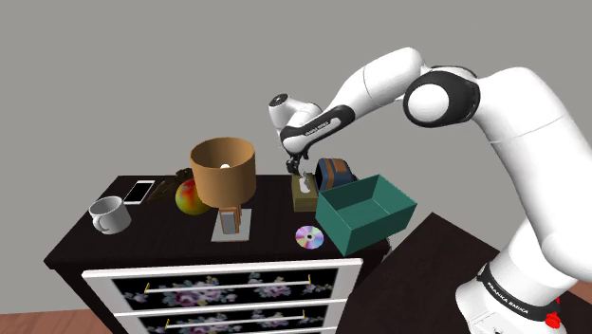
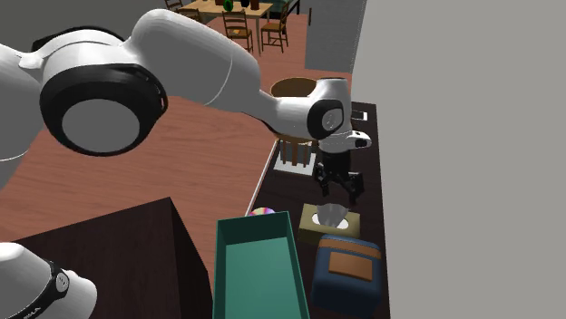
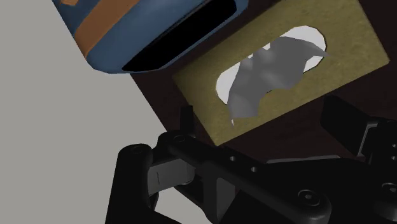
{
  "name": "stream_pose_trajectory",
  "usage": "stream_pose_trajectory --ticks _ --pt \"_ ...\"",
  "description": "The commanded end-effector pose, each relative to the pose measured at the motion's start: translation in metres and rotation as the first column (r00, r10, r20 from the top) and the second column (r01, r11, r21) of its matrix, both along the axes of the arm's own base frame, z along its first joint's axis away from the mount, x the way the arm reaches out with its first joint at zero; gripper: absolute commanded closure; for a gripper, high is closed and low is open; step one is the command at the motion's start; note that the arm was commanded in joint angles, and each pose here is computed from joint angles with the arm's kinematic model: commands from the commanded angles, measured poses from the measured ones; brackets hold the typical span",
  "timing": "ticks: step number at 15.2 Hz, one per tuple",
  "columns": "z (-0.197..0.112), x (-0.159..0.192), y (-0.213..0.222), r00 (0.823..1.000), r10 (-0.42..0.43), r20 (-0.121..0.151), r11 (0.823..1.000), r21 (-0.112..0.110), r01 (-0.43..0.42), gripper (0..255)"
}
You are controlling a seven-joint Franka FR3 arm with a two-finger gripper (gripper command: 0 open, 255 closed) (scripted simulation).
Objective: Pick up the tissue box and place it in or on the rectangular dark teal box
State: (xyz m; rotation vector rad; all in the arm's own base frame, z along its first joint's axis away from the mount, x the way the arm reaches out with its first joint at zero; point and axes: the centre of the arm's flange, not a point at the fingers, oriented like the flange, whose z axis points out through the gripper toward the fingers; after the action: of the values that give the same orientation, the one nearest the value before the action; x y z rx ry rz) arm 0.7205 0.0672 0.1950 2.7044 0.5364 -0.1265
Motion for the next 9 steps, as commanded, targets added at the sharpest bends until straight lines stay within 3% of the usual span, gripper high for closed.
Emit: stream_pose_trajectory --ticks 1,9 --pt "-0.015 0.018 0.004 1.000 0.014 0.001 1.000 -0.014 -0.014 0" --pt "-0.052 0.018 -0.012 1.000 0.014 0.001 1.000 -0.014 -0.014 0"
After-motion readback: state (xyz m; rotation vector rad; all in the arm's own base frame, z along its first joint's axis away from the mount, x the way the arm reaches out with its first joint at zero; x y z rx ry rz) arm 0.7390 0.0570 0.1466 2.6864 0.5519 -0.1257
